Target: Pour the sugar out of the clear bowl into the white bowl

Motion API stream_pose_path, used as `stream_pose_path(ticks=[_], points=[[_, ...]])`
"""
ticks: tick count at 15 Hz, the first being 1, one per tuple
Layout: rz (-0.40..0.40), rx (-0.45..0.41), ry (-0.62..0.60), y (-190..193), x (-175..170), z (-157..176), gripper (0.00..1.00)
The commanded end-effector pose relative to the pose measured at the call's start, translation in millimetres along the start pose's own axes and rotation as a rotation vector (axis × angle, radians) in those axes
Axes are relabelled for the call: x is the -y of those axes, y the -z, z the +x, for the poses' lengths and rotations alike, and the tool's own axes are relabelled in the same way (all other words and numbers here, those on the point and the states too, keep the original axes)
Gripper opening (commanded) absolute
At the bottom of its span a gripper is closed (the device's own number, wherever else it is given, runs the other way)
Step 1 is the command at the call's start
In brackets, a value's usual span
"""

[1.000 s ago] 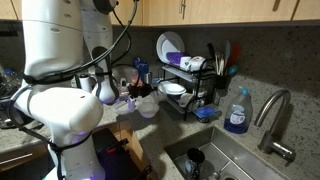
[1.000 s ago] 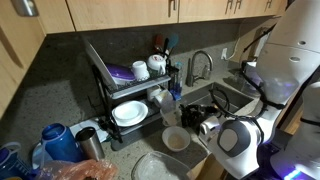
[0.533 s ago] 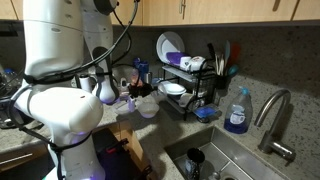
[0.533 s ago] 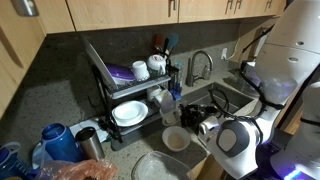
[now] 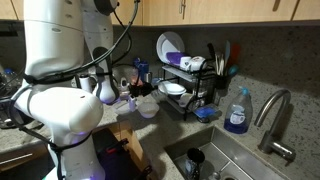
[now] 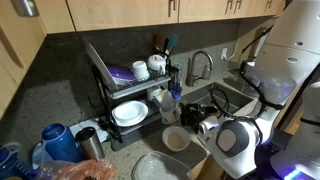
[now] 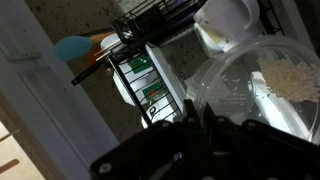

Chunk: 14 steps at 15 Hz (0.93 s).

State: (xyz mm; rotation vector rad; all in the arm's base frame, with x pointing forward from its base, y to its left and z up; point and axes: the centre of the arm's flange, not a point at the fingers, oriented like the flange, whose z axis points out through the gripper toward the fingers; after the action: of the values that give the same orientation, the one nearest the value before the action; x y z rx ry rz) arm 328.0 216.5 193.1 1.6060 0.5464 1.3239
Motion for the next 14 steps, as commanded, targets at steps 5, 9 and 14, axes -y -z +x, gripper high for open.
stream_pose_path(ticks=[5, 9, 14], points=[[-0.032, -0.009, 0.016, -4.6, -0.9, 4.3, 0.02], [-0.033, -0.01, 0.015, -4.8, -0.9, 4.7, 0.02], [-0.039, -0.012, 0.014, -4.6, -2.2, 5.3, 0.02]])
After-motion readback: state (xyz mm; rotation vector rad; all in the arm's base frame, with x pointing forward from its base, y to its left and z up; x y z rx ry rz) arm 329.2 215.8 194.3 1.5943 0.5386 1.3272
